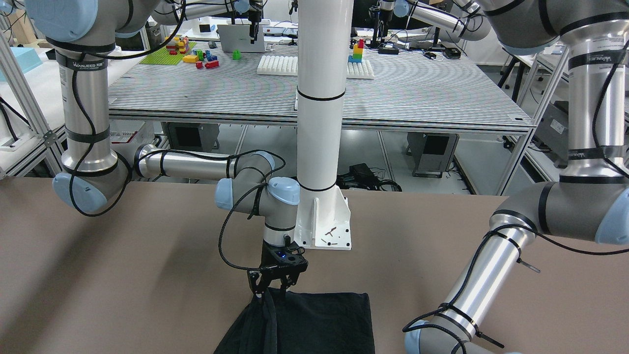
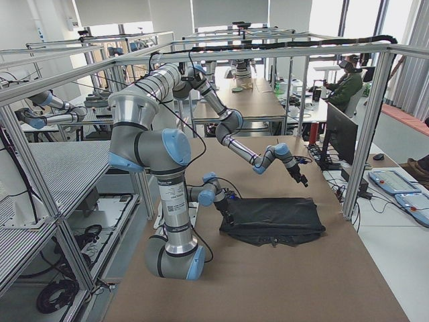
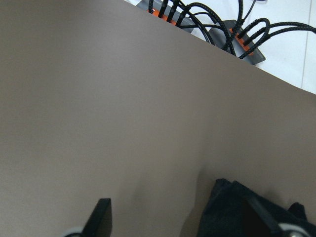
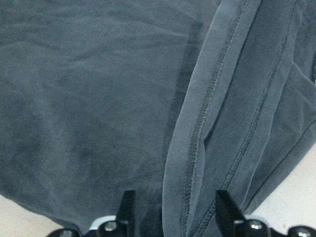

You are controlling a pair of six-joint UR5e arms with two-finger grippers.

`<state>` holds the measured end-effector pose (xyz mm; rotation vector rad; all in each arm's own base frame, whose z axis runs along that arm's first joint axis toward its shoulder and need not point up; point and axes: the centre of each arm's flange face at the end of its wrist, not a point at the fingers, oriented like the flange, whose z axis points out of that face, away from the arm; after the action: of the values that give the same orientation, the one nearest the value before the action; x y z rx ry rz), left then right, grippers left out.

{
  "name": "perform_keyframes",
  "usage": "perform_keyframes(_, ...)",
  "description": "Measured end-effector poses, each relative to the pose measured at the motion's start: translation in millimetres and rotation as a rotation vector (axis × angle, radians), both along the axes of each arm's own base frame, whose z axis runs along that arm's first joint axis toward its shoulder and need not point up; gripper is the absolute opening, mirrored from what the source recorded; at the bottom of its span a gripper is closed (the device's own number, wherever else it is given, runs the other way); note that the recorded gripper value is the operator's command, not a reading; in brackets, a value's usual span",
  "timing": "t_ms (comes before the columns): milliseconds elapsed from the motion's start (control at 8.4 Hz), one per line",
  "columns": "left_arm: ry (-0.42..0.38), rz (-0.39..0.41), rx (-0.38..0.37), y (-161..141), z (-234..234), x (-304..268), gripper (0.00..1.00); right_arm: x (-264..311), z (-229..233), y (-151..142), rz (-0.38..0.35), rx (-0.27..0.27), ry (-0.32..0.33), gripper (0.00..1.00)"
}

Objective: Fold clothes

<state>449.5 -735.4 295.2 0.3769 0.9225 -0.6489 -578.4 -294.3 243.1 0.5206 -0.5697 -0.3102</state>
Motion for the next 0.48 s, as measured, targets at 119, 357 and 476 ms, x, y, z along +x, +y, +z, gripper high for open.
perform_keyframes(119,0.0,-0.002,0.0,-0.1,0.2,-0.2,0.93,-0.7,1.2,0.0,-0.003,0.001,0.004,0.0)
perform_keyframes(357,-0.002,-0.002,0.0,-0.1,0.4,0.0,0.93,-1.0,2.9,0.2,-0.005,0.001,0.007,0.0)
perform_keyframes(476,-0.001,-0.002,-0.001,0.0,0.5,0.1,0.93,-1.0,3.3,0.3,-0.007,0.001,0.007,0.0)
